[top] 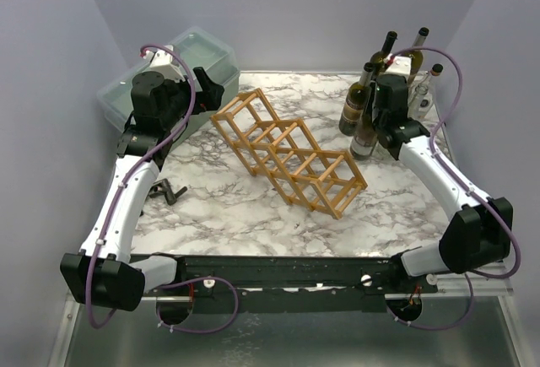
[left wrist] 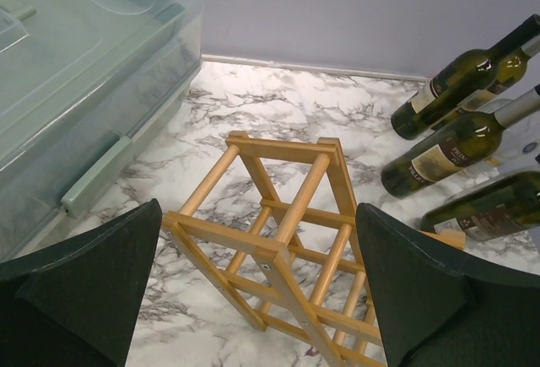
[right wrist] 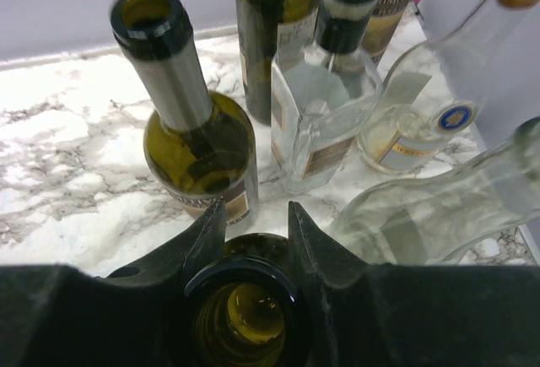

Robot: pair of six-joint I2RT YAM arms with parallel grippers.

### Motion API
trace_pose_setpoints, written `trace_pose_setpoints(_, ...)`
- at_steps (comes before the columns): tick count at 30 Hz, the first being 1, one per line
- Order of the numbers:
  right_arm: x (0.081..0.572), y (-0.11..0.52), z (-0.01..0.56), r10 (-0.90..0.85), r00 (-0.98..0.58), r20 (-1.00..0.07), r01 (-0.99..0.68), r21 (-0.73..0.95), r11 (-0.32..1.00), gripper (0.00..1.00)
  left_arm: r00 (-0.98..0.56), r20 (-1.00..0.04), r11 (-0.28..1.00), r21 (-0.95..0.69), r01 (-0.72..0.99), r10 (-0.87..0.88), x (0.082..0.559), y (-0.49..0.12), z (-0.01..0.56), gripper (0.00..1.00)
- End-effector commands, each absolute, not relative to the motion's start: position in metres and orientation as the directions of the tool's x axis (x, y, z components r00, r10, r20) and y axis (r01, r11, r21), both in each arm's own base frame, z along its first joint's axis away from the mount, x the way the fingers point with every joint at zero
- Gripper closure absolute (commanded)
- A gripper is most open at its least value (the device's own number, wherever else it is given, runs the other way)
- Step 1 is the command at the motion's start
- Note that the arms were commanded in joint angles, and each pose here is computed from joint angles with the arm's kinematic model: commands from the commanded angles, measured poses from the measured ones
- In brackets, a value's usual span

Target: Put the wine bottle on the wine rack

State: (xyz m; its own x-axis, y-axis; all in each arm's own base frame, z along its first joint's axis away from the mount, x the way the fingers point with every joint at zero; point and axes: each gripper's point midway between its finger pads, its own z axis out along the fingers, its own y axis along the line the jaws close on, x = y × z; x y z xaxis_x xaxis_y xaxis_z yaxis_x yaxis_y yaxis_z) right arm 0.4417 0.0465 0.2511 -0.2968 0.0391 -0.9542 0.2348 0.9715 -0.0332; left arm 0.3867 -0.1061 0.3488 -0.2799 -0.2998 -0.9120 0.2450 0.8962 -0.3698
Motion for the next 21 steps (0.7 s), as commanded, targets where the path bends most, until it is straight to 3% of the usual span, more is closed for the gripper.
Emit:
trace_pose_setpoints(1, 0.436, 0.039, 0.345, 0.074, -0.098, -0.992, 0.249, 0.047, 0.967, 0.95, -0.296, -0.906, 0.887, -0.381, 0.261, -0.302, 0.387, -0.112, 0.346, 0.01)
trace_pose_setpoints(11, 0.412, 0.052, 0.444, 0.176, 0.093, -0.98, 0.119, 0.186, 0.975, 0.99, -0.301, -0.902, 0.876, -0.393, 0.28, -0.308, 0.384, -0.117, 0.35, 0.01)
trace_pose_setpoints(17, 0.39, 0.082, 0.502, 0.347, 0.195, -0.918, -0.107, 0.332, 0.937, 0.99, -0.304, -0.902, 0.874, -0.394, 0.285, -0.308, 0.383, -0.119, 0.349, 0.01)
trace_pose_setpoints(21, 0.381, 0.098, 0.531, 0.382, 0.239, -0.893, -0.231, 0.33, 0.915, 0.99, -0.302, -0.906, 0.885, -0.378, 0.27, -0.295, 0.385, -0.117, 0.345, 0.01)
